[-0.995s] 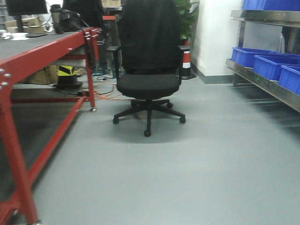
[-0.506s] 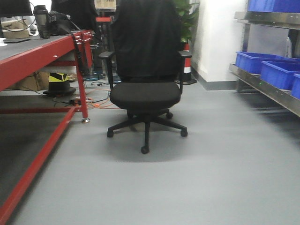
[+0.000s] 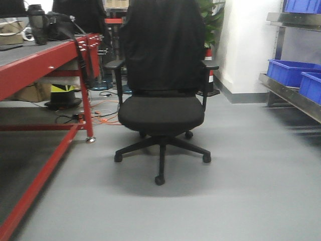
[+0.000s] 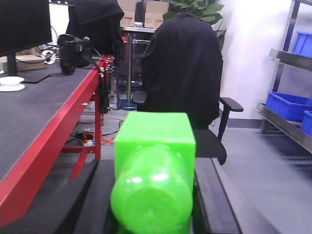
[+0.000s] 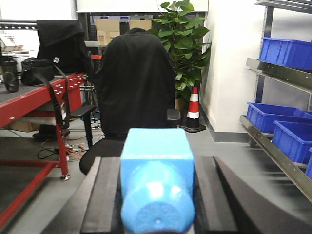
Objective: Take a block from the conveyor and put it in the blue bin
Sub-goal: 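Drive the base up to the shelf of blue bins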
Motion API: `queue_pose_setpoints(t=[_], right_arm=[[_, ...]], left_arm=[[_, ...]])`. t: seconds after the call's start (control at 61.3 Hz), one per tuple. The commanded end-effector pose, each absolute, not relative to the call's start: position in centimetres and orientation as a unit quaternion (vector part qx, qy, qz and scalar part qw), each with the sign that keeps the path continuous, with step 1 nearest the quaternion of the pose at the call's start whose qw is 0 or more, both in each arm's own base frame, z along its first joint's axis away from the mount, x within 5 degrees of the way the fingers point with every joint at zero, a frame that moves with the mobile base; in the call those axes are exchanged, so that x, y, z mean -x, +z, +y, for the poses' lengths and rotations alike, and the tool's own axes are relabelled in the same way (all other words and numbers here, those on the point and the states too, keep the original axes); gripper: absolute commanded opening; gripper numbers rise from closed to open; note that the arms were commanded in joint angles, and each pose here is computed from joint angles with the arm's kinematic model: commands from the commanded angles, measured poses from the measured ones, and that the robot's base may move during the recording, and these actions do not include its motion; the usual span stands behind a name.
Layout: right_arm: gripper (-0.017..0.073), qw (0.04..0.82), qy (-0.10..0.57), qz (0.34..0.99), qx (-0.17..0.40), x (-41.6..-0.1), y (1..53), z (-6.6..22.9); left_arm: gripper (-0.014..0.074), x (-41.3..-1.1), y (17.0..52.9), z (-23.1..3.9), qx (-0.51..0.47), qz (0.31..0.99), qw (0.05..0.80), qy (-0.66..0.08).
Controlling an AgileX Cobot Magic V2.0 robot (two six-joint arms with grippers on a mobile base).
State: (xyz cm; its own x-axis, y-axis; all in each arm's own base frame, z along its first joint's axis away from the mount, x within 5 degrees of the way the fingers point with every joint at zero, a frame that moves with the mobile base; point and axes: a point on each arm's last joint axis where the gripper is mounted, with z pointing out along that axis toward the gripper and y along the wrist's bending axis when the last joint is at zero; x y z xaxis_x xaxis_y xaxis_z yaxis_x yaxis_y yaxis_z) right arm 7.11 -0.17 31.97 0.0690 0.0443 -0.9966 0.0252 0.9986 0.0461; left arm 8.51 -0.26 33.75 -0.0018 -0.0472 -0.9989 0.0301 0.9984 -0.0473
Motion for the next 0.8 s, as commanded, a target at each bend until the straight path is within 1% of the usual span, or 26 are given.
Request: queue_pose_setpoints(t=[0.0, 0.783], right_arm=[[-0.0162, 0.736, 0.005, 0.676, -0.025, -7.1, 32.05, -0.18], [-0.0162, 0.736, 0.005, 0.676, -0.025, -7.1, 32.05, -0.18]], left_arm=[[-0.0111, -8.43, 33.91, -0.3, 0.004, 0.702, 0.712, -0.029], [-0.0111, -8.43, 33.91, -0.3, 0.004, 0.702, 0.712, -0.029]])
